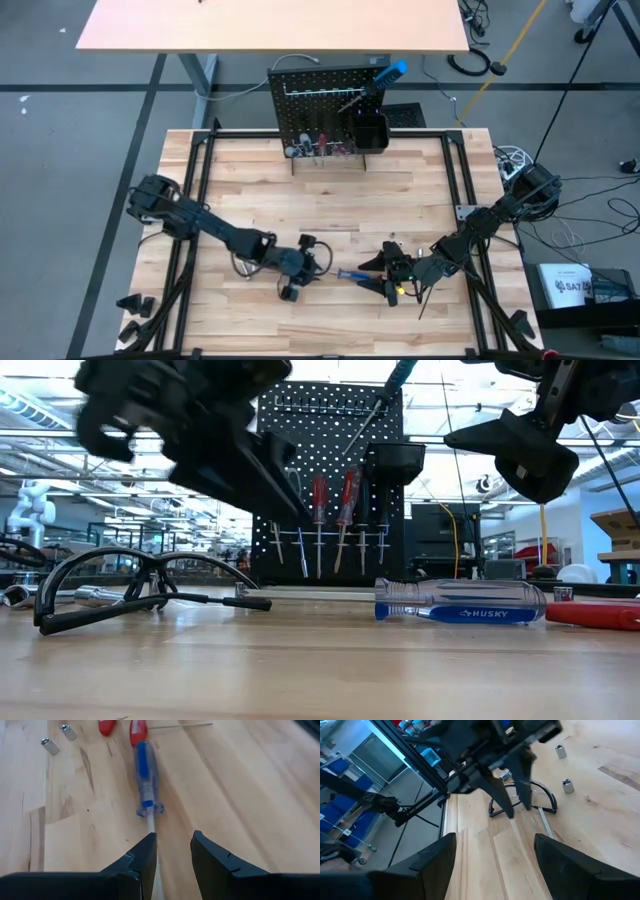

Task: Hang tools onto peg board
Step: Hang the blue screwdriver on the peg board

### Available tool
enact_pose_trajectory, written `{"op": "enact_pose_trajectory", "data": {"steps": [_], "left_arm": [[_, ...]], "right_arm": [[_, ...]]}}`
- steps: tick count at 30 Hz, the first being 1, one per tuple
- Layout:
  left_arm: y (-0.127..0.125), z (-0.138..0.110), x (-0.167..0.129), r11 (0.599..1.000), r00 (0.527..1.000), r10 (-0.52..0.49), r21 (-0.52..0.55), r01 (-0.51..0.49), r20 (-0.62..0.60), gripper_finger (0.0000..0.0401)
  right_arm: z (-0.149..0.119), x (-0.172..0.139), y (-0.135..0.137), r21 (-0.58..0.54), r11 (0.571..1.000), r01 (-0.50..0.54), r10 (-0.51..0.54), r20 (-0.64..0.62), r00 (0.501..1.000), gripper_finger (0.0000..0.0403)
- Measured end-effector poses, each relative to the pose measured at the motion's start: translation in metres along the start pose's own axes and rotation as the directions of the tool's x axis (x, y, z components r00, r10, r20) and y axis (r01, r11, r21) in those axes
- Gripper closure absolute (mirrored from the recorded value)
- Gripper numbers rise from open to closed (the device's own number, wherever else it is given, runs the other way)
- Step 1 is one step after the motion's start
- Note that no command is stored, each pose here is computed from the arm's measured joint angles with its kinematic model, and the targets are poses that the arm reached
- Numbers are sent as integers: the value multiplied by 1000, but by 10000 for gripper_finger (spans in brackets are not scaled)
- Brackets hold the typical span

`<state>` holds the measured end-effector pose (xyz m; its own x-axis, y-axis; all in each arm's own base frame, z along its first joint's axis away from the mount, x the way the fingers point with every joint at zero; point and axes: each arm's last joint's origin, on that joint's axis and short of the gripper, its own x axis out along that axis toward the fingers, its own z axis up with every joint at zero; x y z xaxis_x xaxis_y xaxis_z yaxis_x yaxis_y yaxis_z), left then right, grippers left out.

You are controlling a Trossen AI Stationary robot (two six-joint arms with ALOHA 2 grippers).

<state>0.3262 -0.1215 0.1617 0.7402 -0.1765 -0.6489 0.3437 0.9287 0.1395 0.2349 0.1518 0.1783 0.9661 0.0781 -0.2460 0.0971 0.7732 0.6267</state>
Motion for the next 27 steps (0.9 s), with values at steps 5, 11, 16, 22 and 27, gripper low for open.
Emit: {"op": "enact_pose_trajectory", "data": {"steps": [5, 11, 16, 22, 27], "left_arm": [[14, -4, 17, 999, 999, -37, -12, 37, -28, 278], [20, -12, 35, 996, 995, -83, -39, 81, -62, 278], [24, -21, 44, 997, 993, -70, -50, 66, -92, 278], [23, -25, 47, 997, 991, -65, -51, 60, -116, 278], [23, -22, 47, 999, 995, -29, -45, 25, -93, 278]], "right_arm": [[0, 0, 0, 0, 1000, -2, 2, -3, 1000, 142], [0, 0, 0, -4, 1000, -4, 4, -6, 1000, 142], [0, 0, 0, -8, 1000, -4, 3, -9, 1000, 142], [0, 0, 0, -9, 1000, -3, 3, -9, 1000, 142], [0, 0, 0, -9, 1000, -2, 2, -9, 1000, 142]]}}
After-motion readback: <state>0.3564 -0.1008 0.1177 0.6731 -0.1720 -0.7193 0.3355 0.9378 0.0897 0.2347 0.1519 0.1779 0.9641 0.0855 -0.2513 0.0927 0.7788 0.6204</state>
